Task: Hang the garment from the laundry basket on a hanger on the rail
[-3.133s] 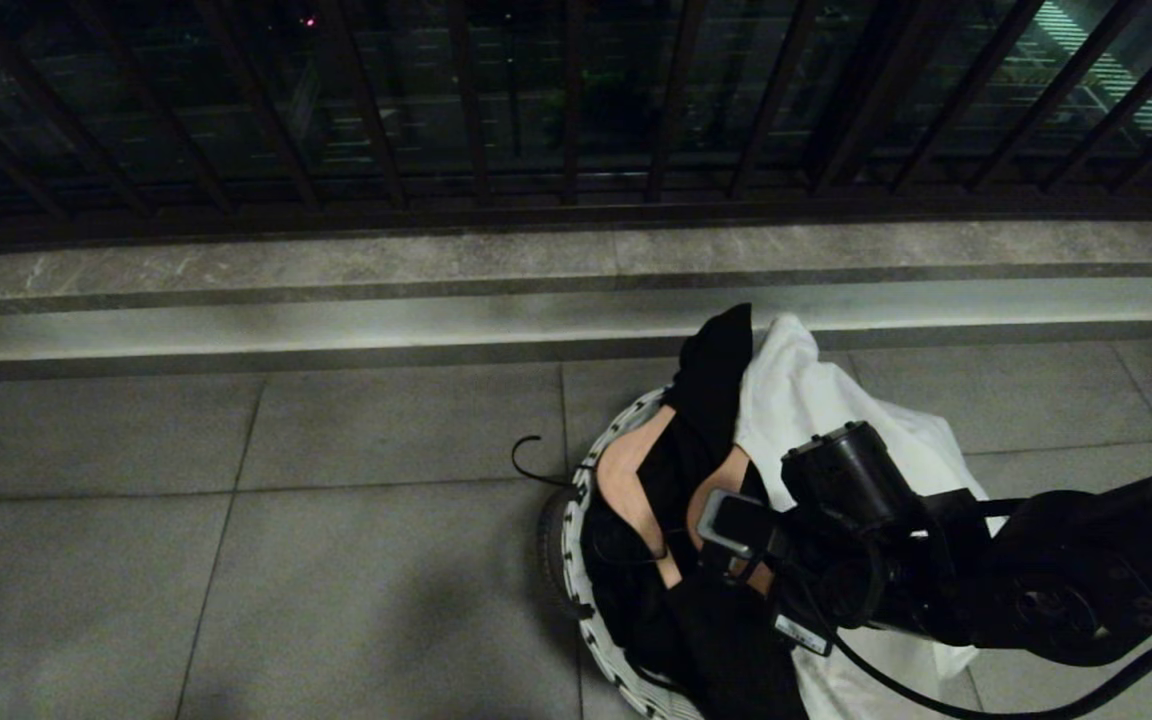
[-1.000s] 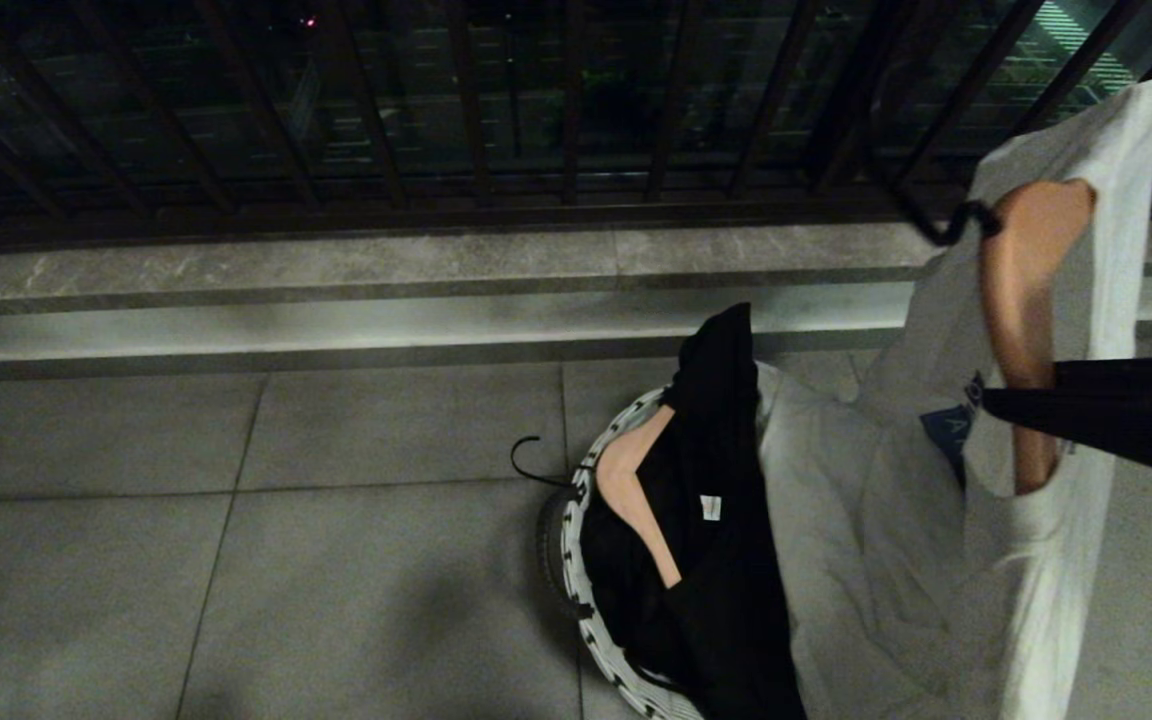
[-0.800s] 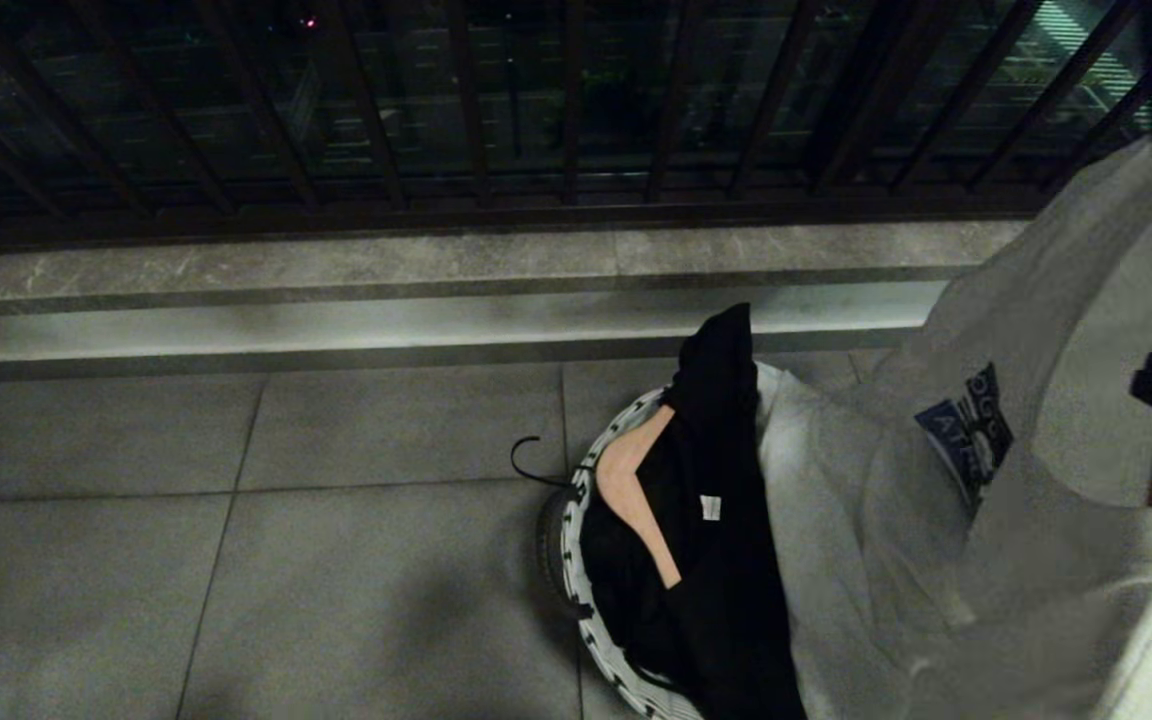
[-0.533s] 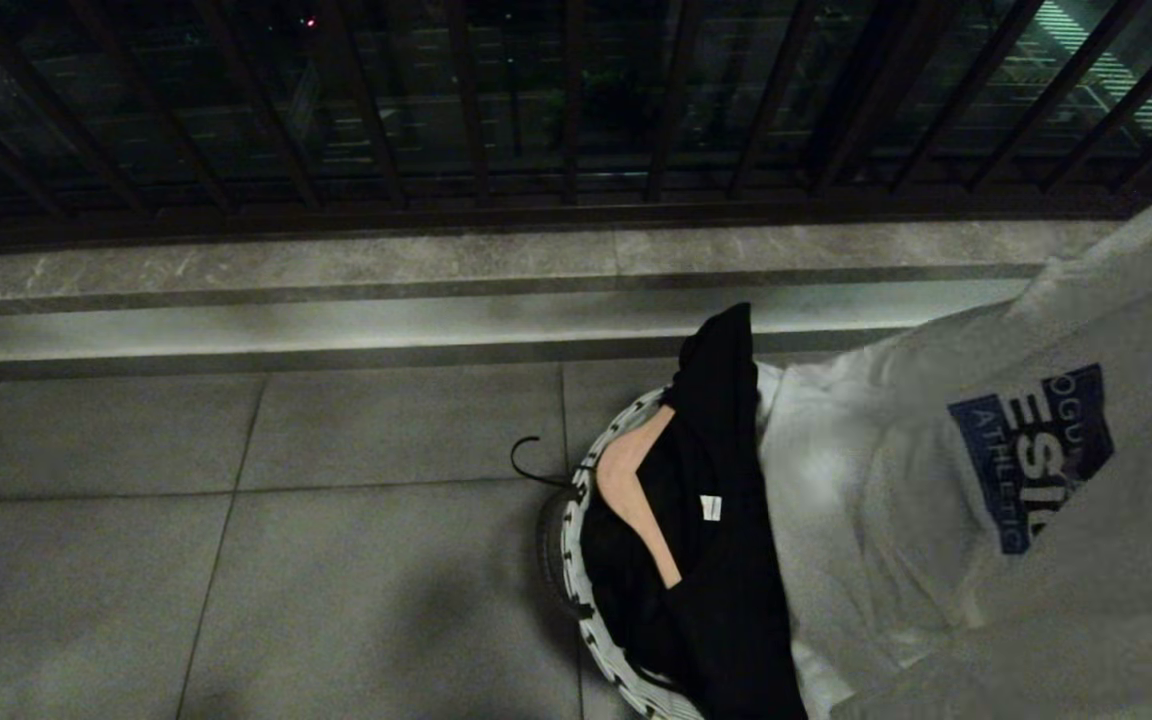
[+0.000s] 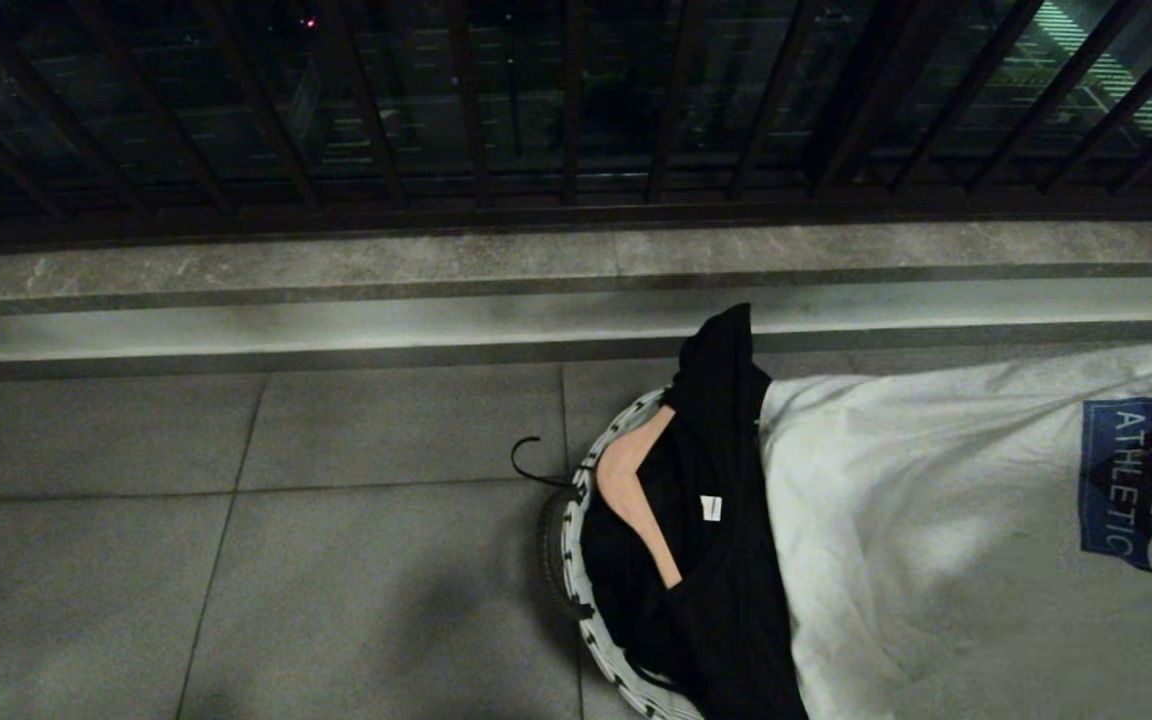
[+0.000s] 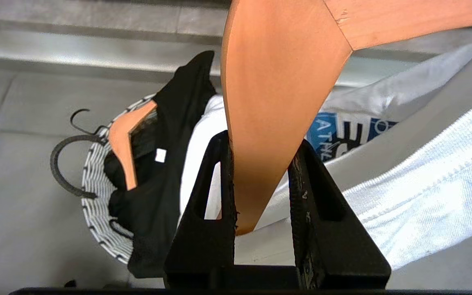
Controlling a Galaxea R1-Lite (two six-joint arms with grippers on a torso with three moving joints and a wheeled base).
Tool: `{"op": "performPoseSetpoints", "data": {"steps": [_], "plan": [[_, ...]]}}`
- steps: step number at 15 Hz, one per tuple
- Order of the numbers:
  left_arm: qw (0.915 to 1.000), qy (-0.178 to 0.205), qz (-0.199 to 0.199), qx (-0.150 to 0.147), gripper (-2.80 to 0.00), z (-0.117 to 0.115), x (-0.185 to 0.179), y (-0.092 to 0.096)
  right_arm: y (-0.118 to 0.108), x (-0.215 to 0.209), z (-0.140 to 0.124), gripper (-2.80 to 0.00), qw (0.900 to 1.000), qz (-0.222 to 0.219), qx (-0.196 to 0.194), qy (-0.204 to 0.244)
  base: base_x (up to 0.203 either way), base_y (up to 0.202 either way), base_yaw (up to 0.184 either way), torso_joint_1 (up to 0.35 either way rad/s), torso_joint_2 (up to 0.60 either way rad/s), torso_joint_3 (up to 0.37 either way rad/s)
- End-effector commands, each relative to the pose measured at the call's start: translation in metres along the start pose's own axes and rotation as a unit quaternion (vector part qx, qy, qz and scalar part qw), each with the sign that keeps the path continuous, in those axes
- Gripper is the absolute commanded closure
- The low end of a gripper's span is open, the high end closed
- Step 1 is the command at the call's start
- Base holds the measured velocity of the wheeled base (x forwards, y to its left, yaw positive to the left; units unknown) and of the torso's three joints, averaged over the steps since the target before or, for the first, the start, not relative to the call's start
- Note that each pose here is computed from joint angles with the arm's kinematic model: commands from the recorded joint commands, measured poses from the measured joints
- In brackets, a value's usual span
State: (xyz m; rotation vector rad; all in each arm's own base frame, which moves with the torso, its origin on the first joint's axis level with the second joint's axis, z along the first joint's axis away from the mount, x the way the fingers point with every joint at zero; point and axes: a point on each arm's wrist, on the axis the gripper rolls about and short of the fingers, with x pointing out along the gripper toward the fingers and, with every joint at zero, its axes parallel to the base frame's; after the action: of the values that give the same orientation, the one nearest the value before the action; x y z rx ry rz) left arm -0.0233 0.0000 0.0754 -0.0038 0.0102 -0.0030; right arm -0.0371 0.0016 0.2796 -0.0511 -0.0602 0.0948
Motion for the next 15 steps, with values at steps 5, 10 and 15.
{"op": "performPoseSetpoints", "data": {"steps": [5,10,15], "plan": [[1.0000,0.000,0.001,0.000,0.00,0.000,0.000,0.000,0.005,-0.027,-0.050,0.00,1.000,0.003,0.000,-0.010,0.000,0.000,0.000,0.000,0.00,0.000],[1.0000,0.000,0.000,0.000,0.00,0.000,0.000,0.000,0.008,-0.033,-0.084,0.00,0.999,0.007,0.042,-0.009,0.000,0.000,0.000,0.000,0.00,0.000],[1.0000,0.000,0.001,0.000,0.00,0.000,0.000,0.000,0.010,-0.039,-0.100,0.00,0.995,0.021,0.045,-0.086,0.000,0.000,0.000,0.000,0.00,0.000]]}}
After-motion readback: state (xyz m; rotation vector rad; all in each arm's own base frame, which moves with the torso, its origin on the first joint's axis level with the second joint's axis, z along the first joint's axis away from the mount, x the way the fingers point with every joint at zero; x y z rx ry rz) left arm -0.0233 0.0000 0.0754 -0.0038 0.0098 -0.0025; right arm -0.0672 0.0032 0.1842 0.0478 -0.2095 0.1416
